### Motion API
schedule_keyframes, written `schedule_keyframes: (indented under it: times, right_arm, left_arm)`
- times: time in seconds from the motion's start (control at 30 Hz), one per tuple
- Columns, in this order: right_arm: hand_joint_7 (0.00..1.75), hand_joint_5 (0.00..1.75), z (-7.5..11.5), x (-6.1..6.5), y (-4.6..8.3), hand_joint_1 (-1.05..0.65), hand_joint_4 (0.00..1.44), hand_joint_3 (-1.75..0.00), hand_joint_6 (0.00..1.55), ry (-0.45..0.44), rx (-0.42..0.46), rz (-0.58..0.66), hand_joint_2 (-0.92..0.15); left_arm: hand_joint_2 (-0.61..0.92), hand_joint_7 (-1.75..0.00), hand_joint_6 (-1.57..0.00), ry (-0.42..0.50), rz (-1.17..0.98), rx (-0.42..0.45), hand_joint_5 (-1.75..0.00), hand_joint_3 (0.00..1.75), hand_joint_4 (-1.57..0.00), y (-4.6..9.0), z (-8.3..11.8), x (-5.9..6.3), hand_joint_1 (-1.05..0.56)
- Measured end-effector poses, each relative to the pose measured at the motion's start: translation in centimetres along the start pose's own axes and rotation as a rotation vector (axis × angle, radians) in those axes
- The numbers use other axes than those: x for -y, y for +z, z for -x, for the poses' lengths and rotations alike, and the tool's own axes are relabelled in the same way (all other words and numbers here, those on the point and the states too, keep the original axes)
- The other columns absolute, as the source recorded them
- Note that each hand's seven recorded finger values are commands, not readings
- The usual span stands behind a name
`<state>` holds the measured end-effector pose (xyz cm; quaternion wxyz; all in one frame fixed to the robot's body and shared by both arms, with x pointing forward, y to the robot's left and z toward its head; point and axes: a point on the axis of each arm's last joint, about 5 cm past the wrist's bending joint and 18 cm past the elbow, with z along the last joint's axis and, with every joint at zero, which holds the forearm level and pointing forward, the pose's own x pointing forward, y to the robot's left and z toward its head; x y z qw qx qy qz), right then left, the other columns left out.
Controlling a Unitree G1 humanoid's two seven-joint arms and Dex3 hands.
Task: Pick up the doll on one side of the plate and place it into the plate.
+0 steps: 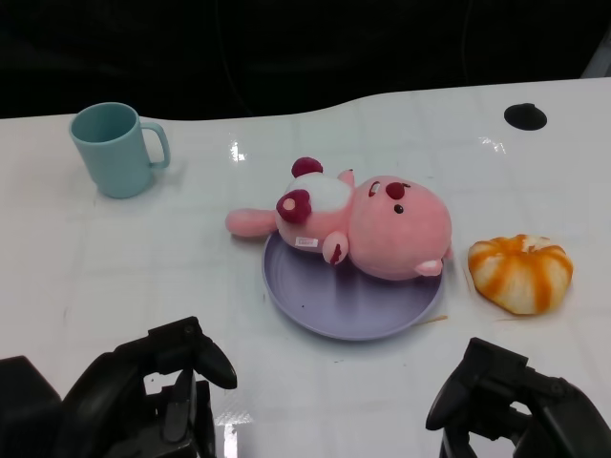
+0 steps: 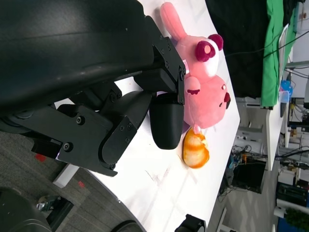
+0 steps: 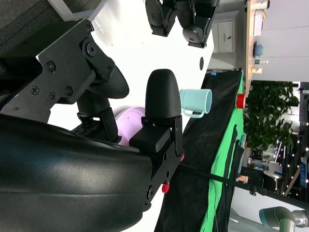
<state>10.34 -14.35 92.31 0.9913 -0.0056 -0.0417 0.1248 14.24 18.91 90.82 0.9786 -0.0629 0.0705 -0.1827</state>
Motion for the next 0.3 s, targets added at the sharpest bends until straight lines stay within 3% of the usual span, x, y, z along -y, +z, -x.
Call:
schedule_keyframes:
  times: [0.3]
  right_arm:
    - [1.50,1.75,-0.10,0.01,0.05,0.04,0.68,-1.37,0.60,0.001,0.005,-0.001,-0.41]
  left_arm:
    - [0.42,-1.61,-0.84,-0.002,0.004,-0.003,-1.75,1.47,-0.93,-0.07,-0.03,-0.11,-0.04]
